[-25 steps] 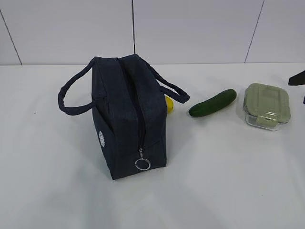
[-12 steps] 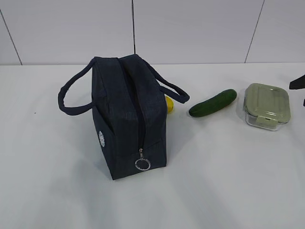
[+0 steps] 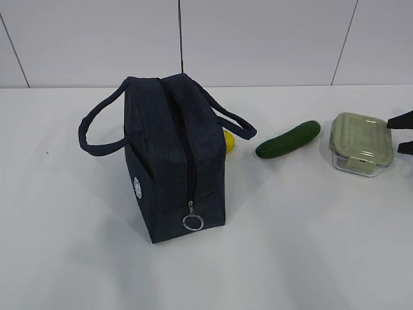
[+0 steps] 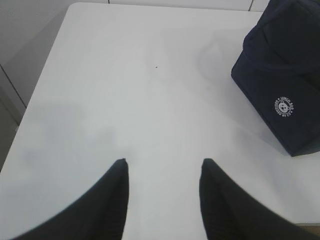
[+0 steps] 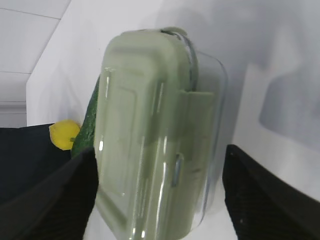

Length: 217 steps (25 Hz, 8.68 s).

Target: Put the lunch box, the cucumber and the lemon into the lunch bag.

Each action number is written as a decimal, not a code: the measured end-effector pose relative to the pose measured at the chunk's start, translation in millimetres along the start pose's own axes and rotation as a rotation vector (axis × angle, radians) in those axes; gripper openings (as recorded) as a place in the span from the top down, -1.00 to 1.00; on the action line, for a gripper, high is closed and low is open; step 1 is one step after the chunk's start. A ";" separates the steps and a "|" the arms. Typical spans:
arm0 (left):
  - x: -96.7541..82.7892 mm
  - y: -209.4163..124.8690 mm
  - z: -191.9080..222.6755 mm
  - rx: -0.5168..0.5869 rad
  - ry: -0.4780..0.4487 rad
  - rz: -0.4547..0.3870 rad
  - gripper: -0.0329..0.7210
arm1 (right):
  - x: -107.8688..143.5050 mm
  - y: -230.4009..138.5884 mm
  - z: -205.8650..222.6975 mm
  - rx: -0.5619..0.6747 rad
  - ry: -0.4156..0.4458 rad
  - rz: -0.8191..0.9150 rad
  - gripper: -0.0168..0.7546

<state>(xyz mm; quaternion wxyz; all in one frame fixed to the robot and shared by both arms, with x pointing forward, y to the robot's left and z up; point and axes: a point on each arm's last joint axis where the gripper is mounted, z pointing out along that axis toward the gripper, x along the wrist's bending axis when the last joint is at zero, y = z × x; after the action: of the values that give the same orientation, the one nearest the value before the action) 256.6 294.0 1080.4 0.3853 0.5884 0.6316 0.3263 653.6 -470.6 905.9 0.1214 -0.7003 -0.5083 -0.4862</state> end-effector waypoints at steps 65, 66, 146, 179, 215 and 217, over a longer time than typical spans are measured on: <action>0.4 2.2 0.2 -0.022 0.004 0.003 0.01 | -5.4 -4.6 32.3 -0.001 0.067 0.006 -0.55; 0.4 2.2 0.2 -0.022 0.004 0.003 0.01 | -4.9 -4.7 32.9 0.001 0.068 0.005 -0.55; 0.1 2.2 0.2 -0.022 0.001 0.001 0.01 | -6.5 -8.3 33.8 0.040 0.045 0.003 -0.22; 0.1 2.2 0.2 -0.022 0.001 0.003 0.00 | -6.1 -7.7 33.8 0.033 0.050 0.007 -0.01; 0.1 2.2 0.2 -0.022 0.001 0.003 0.00 | 1.0 -11.4 45.1 0.084 0.040 -0.028 -0.18; 0.1 2.2 0.2 -0.022 0.001 0.003 0.00 | 1.0 -11.4 45.1 0.084 0.040 -0.028 -0.18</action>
<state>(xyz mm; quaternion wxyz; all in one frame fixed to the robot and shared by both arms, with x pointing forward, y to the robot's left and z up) 257.8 294.3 1082.2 0.3909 0.5848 0.6273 0.3341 669.3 -434.8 880.5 0.1542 -0.6776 -0.5356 -0.4798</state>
